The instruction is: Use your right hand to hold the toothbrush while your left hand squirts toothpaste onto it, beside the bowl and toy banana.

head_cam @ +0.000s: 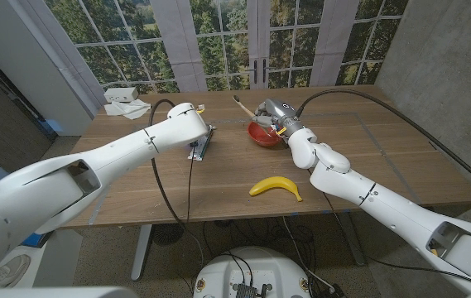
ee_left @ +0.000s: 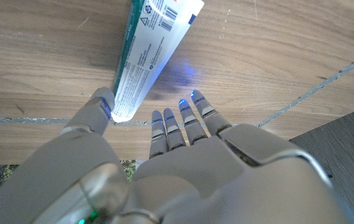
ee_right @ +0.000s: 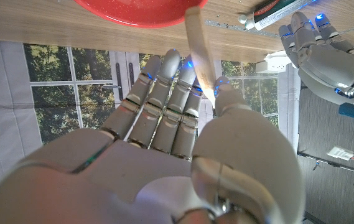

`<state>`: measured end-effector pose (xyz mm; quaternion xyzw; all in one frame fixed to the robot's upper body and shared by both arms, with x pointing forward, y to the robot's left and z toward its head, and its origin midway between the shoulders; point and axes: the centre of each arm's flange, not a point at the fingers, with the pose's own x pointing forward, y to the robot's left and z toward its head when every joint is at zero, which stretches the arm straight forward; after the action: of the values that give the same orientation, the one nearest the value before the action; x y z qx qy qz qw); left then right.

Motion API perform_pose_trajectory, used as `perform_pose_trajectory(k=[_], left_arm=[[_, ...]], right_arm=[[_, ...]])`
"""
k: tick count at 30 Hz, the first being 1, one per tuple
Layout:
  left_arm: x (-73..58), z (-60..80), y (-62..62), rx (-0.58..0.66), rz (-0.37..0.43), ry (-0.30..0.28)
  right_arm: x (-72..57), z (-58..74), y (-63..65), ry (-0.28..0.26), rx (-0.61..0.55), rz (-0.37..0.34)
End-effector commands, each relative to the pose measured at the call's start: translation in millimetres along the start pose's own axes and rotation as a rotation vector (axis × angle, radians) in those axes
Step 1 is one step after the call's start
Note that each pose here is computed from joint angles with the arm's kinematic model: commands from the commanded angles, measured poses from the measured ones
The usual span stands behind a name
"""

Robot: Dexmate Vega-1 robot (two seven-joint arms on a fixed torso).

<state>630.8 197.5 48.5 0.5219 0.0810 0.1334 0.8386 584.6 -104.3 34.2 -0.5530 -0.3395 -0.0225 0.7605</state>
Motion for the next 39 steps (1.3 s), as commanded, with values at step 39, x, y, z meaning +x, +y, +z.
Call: perform_pose_trajectory(k=[39], left_arm=[[11.4,44.7,-16.0,0.346,-0.052,0.199]], right_arm=[[2.2,-13.3,4.0,-0.048,0.053,-0.012]])
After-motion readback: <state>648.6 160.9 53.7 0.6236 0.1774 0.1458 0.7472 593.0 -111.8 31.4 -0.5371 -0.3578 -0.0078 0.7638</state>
